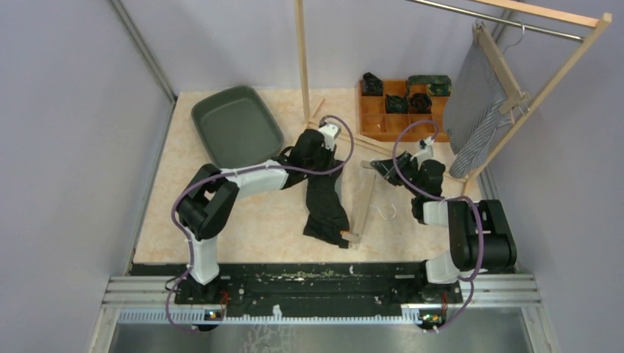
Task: Clip the underwear to the hanger
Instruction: Clamp the underwear onto the hanger.
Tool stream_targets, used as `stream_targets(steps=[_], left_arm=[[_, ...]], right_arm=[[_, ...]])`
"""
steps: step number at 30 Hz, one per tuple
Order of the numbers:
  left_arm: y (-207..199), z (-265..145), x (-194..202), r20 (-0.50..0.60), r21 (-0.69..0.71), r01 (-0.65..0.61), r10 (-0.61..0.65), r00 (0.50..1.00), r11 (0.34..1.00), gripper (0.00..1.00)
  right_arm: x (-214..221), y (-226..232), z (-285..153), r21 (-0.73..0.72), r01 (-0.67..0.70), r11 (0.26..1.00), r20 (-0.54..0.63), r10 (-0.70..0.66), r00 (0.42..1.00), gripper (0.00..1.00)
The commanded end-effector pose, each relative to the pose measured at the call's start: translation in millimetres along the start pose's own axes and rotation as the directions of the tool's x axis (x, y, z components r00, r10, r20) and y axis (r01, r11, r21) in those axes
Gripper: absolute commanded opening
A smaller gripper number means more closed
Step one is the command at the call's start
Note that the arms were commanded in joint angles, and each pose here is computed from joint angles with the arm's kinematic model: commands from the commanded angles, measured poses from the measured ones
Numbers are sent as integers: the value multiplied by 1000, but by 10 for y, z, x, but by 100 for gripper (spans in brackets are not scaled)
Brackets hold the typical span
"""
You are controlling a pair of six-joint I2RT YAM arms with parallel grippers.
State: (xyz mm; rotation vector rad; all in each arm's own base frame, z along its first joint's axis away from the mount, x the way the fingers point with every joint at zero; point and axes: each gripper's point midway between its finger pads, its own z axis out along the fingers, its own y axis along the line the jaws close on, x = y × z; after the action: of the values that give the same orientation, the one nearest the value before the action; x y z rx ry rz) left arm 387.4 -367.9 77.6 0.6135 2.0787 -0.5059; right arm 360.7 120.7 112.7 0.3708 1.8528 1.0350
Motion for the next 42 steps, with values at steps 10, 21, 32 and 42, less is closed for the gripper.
stream_targets(steps=[10,21,32,42], left_arm=[[-93,-227,-738,206,83,170,-184,961,982,0],[33,-24,-515,173,68,186,-195,966,980,50],[-42,89,-361,160,128,17,-37,986,992,55],[-126,318,-100,88,192,-25,8,996,981,54]], right_arm=[[30,222,79,-90,85,992,-18,-86,996,0],[19,216,63,-78,90,993,-12,-91,996,0],[30,202,47,-72,90,993,-10,-91,996,0],[18,193,40,-64,91,994,-7,-92,996,0]])
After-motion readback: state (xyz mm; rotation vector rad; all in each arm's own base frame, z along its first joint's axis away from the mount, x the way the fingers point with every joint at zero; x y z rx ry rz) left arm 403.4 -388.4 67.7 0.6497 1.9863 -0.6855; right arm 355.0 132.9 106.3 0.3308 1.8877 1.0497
